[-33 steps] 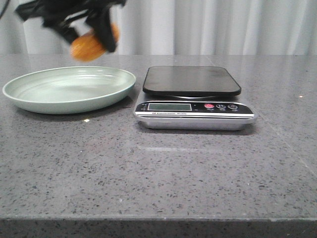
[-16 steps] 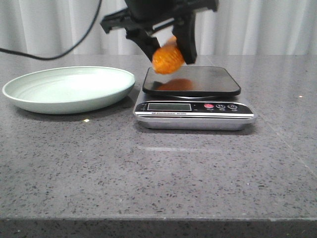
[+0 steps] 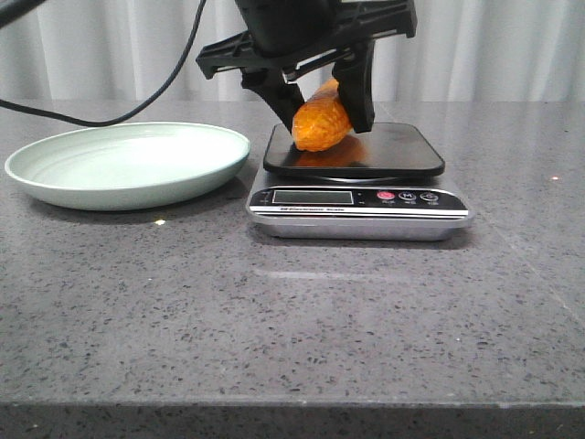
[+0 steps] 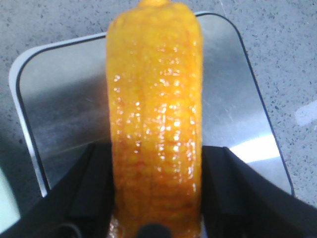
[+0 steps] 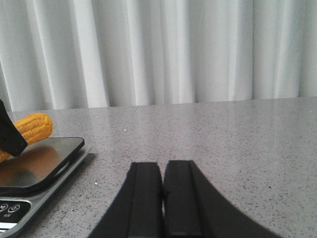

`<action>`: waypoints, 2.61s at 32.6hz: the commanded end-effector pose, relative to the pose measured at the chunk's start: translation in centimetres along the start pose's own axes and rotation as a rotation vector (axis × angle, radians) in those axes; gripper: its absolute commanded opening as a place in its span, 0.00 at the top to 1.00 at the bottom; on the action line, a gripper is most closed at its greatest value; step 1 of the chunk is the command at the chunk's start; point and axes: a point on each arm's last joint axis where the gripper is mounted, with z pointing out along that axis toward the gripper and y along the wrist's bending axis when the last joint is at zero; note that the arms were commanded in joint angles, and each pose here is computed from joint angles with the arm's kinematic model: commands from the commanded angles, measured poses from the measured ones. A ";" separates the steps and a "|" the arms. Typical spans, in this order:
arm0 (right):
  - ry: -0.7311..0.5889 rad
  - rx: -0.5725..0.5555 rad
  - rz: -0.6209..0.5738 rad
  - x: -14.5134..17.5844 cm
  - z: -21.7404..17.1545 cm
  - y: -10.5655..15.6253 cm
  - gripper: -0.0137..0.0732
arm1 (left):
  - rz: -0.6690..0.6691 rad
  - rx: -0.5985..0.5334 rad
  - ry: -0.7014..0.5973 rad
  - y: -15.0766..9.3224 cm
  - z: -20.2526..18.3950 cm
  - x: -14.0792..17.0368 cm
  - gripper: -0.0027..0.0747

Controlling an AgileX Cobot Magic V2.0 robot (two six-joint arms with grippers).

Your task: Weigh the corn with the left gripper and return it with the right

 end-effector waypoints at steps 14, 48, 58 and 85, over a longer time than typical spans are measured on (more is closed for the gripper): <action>-0.107 -0.022 0.001 -1.1 -0.2 0.2 0.64 | 0.029 0.082 -0.137 -2.7 -6.5 -2.1 0.29; -0.107 -0.022 0.001 -1.1 -0.2 0.2 0.64 | 0.138 -0.088 -0.568 6.7 -25.4 10.8 0.29; -0.105 -0.019 0.001 -1.1 -0.2 0.2 0.64 | 0.193 -0.012 -0.782 9.4 -25.5 19.6 0.29; -0.193 -0.032 -0.003 -1.9 -0.3 0.3 0.64 | 0.176 0.031 -0.994 13.6 -25.4 31.2 0.80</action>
